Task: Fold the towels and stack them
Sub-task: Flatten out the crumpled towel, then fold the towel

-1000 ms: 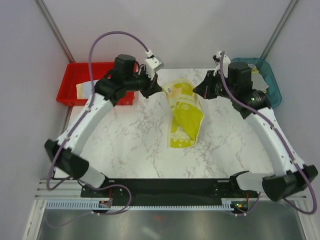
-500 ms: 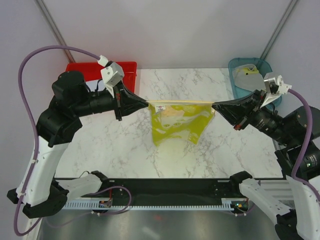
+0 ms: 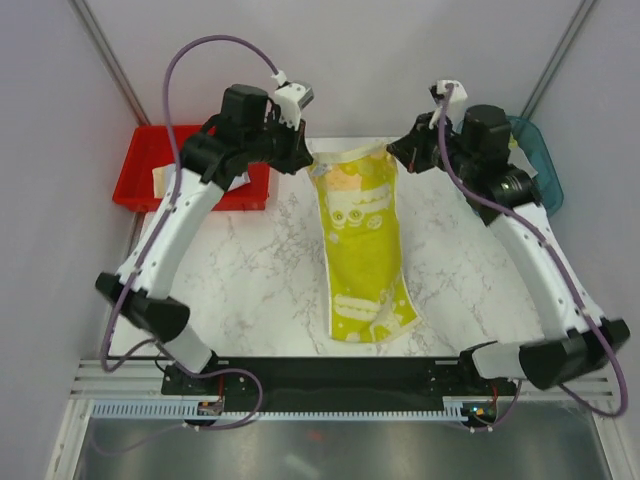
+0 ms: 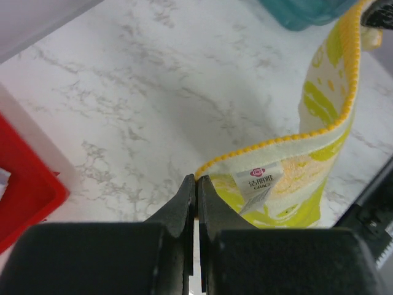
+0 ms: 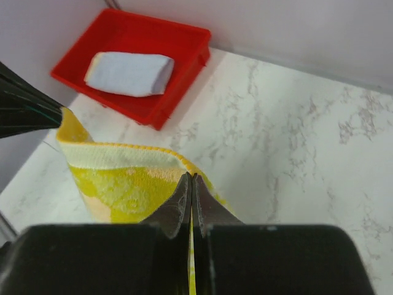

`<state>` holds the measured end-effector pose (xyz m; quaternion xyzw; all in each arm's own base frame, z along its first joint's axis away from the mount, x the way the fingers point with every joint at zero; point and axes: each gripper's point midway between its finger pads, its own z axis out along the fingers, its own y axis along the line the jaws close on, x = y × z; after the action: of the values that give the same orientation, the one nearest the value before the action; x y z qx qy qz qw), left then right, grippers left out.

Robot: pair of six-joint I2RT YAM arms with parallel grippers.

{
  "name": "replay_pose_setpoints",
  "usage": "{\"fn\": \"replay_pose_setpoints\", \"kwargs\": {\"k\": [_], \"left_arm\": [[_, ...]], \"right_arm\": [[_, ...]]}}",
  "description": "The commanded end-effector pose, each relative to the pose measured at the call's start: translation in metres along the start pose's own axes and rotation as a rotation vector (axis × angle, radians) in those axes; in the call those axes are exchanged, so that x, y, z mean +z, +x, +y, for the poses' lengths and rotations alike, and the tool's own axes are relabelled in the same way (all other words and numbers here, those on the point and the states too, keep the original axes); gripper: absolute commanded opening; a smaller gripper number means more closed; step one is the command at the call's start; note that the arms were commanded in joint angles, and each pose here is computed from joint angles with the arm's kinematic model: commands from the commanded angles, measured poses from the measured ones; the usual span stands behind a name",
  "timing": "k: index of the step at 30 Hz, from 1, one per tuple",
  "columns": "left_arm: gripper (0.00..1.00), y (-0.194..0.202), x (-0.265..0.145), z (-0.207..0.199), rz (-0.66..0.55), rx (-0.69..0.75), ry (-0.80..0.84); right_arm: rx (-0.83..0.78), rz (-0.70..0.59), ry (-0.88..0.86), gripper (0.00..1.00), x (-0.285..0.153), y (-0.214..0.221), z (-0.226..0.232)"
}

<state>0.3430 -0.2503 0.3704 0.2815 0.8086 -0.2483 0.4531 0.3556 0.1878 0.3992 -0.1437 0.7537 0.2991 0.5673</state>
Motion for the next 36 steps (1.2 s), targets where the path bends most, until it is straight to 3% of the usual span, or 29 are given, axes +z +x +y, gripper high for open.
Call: {"fn": "replay_pose_setpoints", "kwargs": {"k": [1, 3, 5, 9, 17, 28, 36], "left_arm": [[0.02, 0.008, 0.048, 0.084, 0.068, -0.043, -0.202], [0.02, -0.010, 0.061, 0.114, 0.021, -0.062, -0.226], [0.02, -0.015, 0.088, 0.138, 0.002, -0.074, -0.211], [0.02, -0.031, 0.129, 0.161, -0.078, 0.001, -0.180], [0.02, 0.002, 0.174, 0.187, -0.055, 0.034, -0.132], [0.02, 0.089, 0.159, 0.167, 0.141, 0.014, -0.083], [0.02, 0.126, 0.124, 0.135, 0.190, -0.040, -0.072]], "right_arm": [[-0.064, 0.011, 0.101, 0.00, 0.050, 0.004, -0.056], [-0.100, -0.008, 0.120, 0.00, 0.069, -0.007, -0.078], [-0.087, 0.052, 0.135, 0.00, 0.101, 0.015, -0.109], [-0.096, 0.068, 0.144, 0.00, 0.136, 0.029, -0.152], [-0.225, 0.116, 0.054, 0.00, 0.178, 0.070, -0.181], [-0.263, 0.221, 0.004, 0.00, 0.135, 0.112, -0.160], [-0.207, 0.362, 0.006, 0.00, 0.089, 0.179, -0.121]]}}
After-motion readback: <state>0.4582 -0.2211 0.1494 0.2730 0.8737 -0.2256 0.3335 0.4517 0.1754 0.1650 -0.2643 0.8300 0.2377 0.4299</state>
